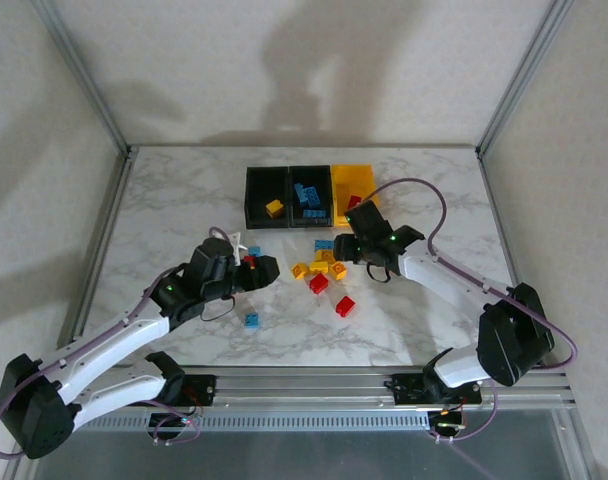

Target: Sort the legos into containers by color

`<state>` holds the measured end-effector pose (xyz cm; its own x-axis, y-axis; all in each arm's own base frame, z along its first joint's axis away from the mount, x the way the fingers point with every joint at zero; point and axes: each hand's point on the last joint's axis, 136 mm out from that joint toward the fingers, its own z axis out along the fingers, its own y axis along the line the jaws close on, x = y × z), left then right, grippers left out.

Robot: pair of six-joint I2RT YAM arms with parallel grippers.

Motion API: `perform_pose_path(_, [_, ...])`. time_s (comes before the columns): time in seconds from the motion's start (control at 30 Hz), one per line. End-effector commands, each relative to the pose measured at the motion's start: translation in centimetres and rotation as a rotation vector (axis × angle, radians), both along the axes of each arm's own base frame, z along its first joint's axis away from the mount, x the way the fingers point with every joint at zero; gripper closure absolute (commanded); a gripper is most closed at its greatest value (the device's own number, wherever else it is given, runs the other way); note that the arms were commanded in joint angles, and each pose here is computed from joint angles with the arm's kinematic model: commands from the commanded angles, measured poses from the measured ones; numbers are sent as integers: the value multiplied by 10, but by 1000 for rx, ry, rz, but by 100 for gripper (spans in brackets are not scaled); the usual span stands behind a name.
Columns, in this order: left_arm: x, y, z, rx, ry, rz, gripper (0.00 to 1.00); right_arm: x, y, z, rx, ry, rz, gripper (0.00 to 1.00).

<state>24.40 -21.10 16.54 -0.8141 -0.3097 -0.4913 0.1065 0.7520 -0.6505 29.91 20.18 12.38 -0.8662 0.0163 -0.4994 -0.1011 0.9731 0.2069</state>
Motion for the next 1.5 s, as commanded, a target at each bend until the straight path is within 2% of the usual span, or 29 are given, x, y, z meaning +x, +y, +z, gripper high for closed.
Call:
perform_pose_path(0.0, [-4, -7, -10, 4, 6, -27, 29, -7, 3, -8, 27, 21, -9, 38])
perform_pose_path(0.17, [-4, -9, -18, 23, 12, -10, 29, -14, 4, -12, 65, 29, -15, 39])
perform_pose_path(0.33, [4, 6, -29, 98, 40, 85, 30, -22, 4, -7, 99, 14, -12, 39])
perform_pose_path(0.57, [29, 68, -48, 354, 106, 312, 29, -30, 2, -2, 128, 3, -9, 39])
perform_pose_path(0.8, [61, 106, -63, 473, 137, 469, 30, -40, 5, -6, 150, 10, 8, 40])
perform_pose_path(0.9, [72, 110, -74, 515, 164, 487, 31, -56, 31, 1, 182, -24, 128, 39])
perform_pose_path(1.07, [82, 116, -96, 544, 198, 522, 32, -82, 74, 22, 320, -93, 324, 39])
perform_pose_path(1.47, [104, 117, -108, 591, 205, 538, 38, -96, 98, 7, 313, -64, 393, 39])
